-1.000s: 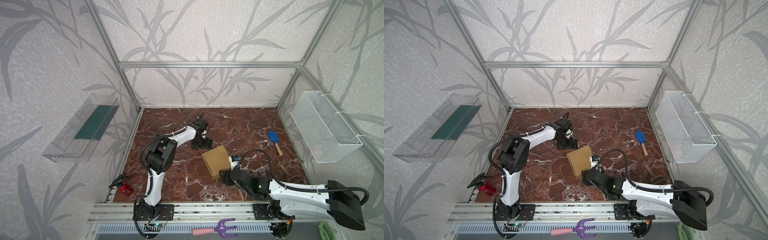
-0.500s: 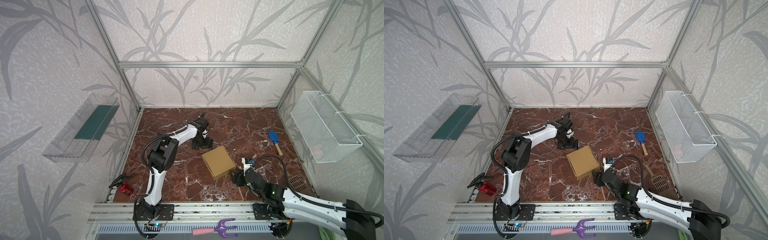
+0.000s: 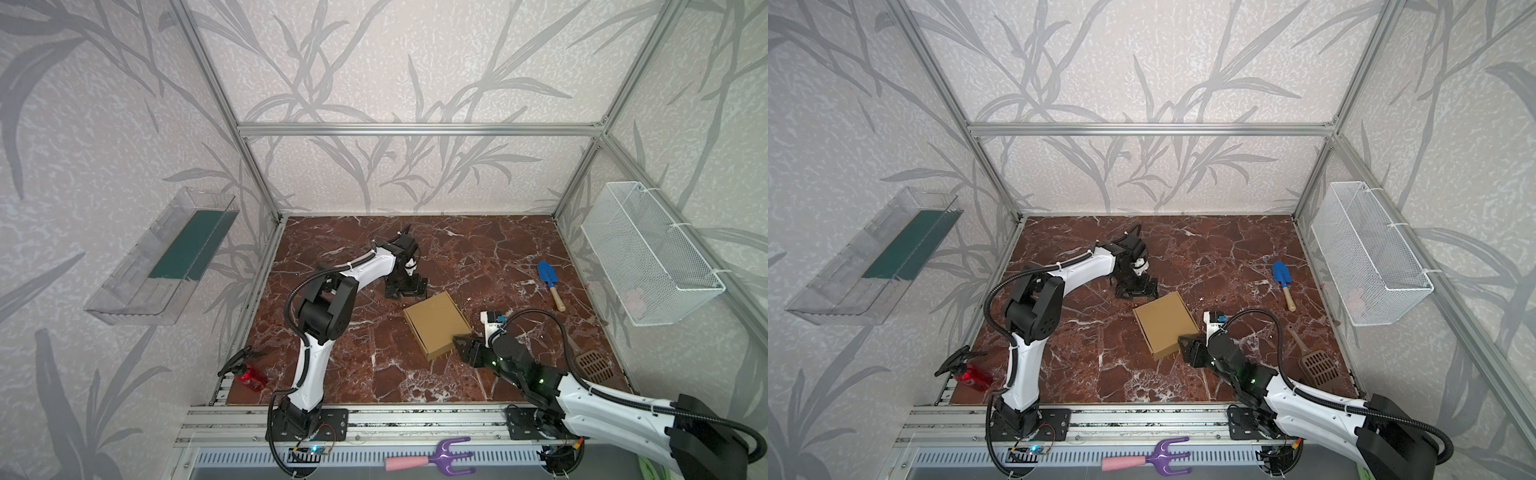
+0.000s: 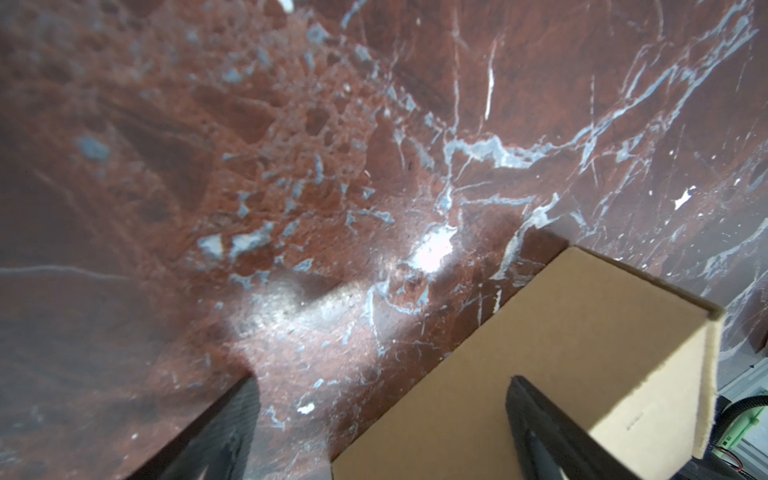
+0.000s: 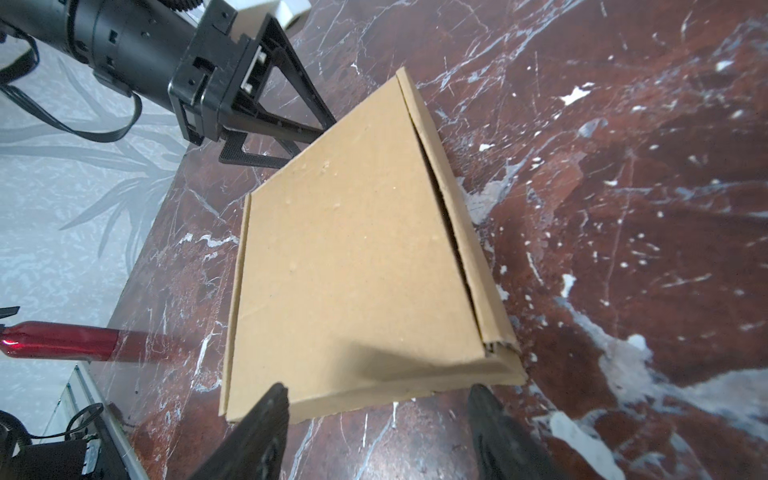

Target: Fold the paper box

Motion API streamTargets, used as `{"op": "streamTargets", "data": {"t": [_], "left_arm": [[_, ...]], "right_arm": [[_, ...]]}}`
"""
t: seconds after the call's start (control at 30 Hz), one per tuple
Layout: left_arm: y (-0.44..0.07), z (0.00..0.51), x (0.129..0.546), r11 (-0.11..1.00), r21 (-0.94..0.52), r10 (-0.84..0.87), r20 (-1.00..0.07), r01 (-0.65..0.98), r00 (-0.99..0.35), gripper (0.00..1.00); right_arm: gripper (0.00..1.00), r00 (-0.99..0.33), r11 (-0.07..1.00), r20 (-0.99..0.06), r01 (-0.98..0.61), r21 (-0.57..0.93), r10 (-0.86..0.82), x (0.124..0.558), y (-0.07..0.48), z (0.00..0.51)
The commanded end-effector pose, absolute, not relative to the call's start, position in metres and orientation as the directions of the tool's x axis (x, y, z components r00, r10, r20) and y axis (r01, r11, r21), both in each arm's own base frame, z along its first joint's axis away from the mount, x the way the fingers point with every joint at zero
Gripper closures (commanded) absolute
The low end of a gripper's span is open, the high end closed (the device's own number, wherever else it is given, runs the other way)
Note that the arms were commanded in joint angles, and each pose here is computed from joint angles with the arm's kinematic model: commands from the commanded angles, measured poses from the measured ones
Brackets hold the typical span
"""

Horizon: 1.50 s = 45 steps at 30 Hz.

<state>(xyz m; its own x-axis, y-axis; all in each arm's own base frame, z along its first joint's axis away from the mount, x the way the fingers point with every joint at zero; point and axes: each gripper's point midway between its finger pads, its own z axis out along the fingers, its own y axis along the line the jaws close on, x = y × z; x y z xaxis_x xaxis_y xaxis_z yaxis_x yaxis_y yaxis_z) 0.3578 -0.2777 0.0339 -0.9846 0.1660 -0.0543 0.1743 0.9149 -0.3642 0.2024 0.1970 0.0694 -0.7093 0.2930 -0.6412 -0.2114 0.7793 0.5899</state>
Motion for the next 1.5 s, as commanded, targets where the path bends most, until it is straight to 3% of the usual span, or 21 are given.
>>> {"op": "streamTargets", "data": {"t": [0.0,1.13,1.47], "left_arm": [[-0.28,0.017,0.347,0.912,-0.369,0.197,0.003,0.182,-0.98,0.06],[-0.315,0.007,0.31,0.851,-0.469,0.293,0.054,0.235,-0.954,0.06],[-0.289,0.014,0.331,0.88,-0.429,0.243,0.034,0.206,-0.969,0.06]], "right_arm": [[0.32,-0.709,0.762,-0.624,-0.191,0.619,0.328,0.208,0.198,0.069],[0.33,-0.647,0.723,-0.697,-0.317,0.614,0.309,0.25,0.24,0.091],[0.33,-0.686,0.73,-0.666,-0.29,0.619,0.292,0.231,0.225,0.084]]}}
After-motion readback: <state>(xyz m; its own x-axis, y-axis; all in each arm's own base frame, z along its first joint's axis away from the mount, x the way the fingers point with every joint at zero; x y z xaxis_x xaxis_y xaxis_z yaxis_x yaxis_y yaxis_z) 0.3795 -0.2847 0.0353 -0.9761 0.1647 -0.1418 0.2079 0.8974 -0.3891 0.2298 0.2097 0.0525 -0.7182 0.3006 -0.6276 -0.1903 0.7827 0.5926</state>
